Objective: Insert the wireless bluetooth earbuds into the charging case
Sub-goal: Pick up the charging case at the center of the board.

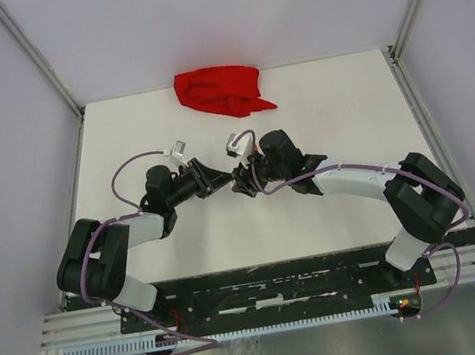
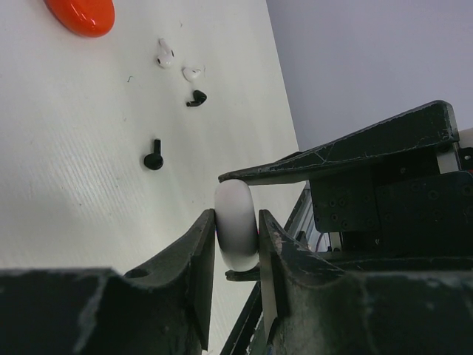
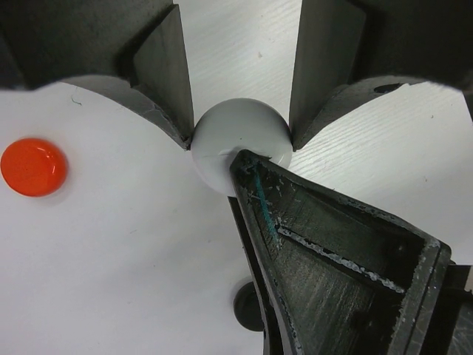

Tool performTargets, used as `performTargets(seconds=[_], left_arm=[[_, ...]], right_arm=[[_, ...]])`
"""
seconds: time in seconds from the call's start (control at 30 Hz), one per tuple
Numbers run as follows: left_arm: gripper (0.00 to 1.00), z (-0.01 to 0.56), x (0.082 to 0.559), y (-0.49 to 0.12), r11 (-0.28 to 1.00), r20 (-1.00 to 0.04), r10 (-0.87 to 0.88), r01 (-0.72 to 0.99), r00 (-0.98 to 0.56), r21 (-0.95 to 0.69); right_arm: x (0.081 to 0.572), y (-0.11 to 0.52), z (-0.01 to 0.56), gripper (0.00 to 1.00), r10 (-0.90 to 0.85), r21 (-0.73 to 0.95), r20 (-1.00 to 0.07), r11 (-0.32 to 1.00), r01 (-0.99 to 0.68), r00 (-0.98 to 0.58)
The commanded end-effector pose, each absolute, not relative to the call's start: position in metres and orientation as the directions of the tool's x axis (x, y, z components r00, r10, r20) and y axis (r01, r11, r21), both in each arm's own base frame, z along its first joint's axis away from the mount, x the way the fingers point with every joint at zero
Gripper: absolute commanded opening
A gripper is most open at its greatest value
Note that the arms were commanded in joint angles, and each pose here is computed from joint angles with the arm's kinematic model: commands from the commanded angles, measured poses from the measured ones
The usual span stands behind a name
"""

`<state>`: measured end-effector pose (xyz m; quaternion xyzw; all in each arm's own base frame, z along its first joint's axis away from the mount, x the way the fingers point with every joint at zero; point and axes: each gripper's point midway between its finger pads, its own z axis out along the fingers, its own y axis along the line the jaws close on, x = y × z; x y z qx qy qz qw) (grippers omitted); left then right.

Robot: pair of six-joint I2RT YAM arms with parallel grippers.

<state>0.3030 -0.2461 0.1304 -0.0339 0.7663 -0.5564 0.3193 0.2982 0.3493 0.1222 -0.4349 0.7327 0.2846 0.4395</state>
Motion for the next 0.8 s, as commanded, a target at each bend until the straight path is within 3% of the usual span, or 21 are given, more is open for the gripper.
performTargets(seconds=[0.0, 0.1, 0.17, 0.27, 0.37, 0.5, 0.77], left_arm=[[0.31, 0.155, 0.306, -0.251, 0.338, -0.517, -0.405, 0.402, -0.754, -0.851], [0.15, 0.156, 0.306, -0.251, 0.335, -0.518, -0.407, 0.405, -0.752, -0.851], [0.04, 0.156, 0.305, -0.252, 0.33, -0.519, -0.407, 0.408, -0.752, -0.851], [0.03, 0.156, 0.305, -0.252, 0.325, -0.512, -0.416, 0.403, -0.751, -0.855], [0.03, 0.156, 0.306, -0.25, 0.327, -0.507, -0.426, 0.394, -0.75, -0.859], [0.03, 0.159, 0.308, -0.249, 0.334, -0.505, -0.443, 0.386, -0.741, -0.86], [0.03, 0.166, 0.309, -0.246, 0.332, -0.501, -0.471, 0.38, -0.726, -0.863]], right_arm=[[0.301, 0.353, 0.147, 0.14, -0.342, 0.003, -0.923, 0.448, -0.894, -0.175], [0.301, 0.353, 0.148, 0.16, -0.34, 0.003, -0.924, 0.451, -0.893, -0.175], [0.303, 0.353, 0.149, 0.26, -0.335, 0.008, -0.925, 0.459, -0.889, -0.181], [0.304, 0.352, 0.155, 0.56, -0.316, 0.02, -0.928, 0.482, -0.876, -0.195], [0.307, 0.347, 0.168, 0.74, -0.275, 0.031, -0.94, 0.519, -0.854, -0.201], [0.312, 0.337, 0.192, 0.86, -0.213, 0.05, -0.953, 0.589, -0.806, -0.215], [0.321, 0.307, 0.215, 0.99, -0.14, 0.108, -0.939, 0.746, -0.657, -0.313]])
